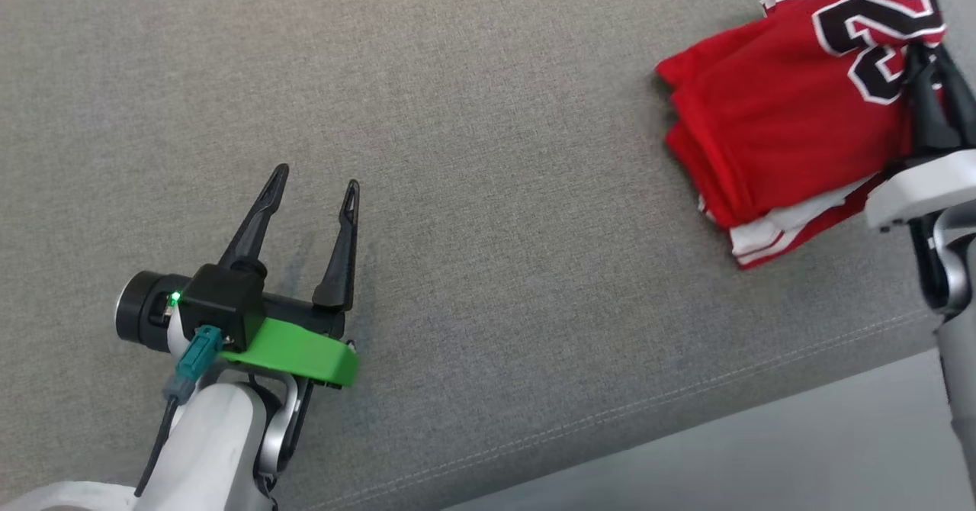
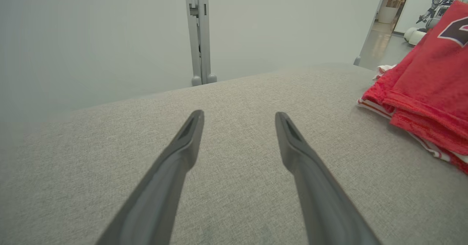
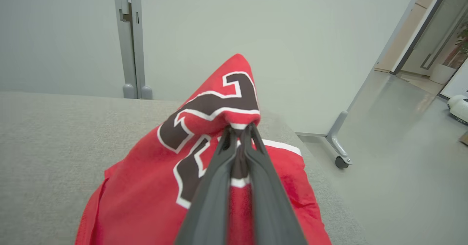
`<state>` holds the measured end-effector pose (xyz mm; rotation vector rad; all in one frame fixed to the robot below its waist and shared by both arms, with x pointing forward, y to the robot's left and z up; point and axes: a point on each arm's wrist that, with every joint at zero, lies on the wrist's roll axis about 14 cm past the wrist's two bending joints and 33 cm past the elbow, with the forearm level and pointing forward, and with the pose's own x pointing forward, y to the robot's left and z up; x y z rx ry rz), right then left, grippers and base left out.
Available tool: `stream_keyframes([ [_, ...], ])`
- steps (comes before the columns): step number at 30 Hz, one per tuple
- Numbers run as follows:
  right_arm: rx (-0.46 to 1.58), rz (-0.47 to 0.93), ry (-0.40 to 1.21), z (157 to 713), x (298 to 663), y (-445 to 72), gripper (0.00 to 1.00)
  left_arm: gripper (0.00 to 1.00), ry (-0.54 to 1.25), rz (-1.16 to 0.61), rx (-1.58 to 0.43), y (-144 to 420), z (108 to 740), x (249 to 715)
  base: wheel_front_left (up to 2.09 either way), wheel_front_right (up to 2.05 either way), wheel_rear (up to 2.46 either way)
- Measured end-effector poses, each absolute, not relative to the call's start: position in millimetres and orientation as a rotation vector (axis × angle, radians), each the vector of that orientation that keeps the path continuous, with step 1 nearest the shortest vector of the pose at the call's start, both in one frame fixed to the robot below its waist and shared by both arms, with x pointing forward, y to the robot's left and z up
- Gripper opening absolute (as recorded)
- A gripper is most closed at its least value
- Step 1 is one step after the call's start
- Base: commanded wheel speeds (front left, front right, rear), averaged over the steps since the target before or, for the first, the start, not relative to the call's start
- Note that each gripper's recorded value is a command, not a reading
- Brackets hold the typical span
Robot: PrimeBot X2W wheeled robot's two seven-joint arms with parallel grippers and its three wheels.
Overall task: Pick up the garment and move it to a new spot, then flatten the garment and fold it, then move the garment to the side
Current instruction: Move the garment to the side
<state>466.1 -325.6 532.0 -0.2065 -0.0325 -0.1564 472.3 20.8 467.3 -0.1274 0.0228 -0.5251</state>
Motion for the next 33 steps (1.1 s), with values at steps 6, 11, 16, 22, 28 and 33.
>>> stream_keyframes([
  [6,-0.243,-0.254,-0.041,545.2,481.6,-376.5,0.00,1.00,0.055,-0.566,-0.132,9.7,452.2,476.4,0.00,0.00,0.00],
  [11,-0.258,-0.337,0.028,532.0,484.8,-415.7,0.00,1.00,0.080,-0.600,-0.127,2.7,440.8,478.9,0.00,0.00,0.00],
  [16,-0.231,-0.428,0.134,499.7,481.4,-446.9,1.00,1.00,0.093,-0.609,-0.127,2.0,433.0,482.6,0.00,0.00,0.00],
  [22,-0.221,-0.454,0.150,486.1,490.8,-452.9,1.00,1.00,0.119,-0.593,-0.127,8.2,421.2,484.9,0.00,0.00,0.00],
  [28,-0.215,-0.436,0.117,488.6,499.9,-442.1,1.00,1.00,0.124,-0.578,-0.122,13.3,418.0,485.3,0.00,0.00,0.00],
  [33,-0.193,-0.370,-0.016,516.9,508.2,-408.7,1.00,1.00,0.088,-0.541,-0.114,22.3,430.0,487.8,0.00,0.00,0.00],
])
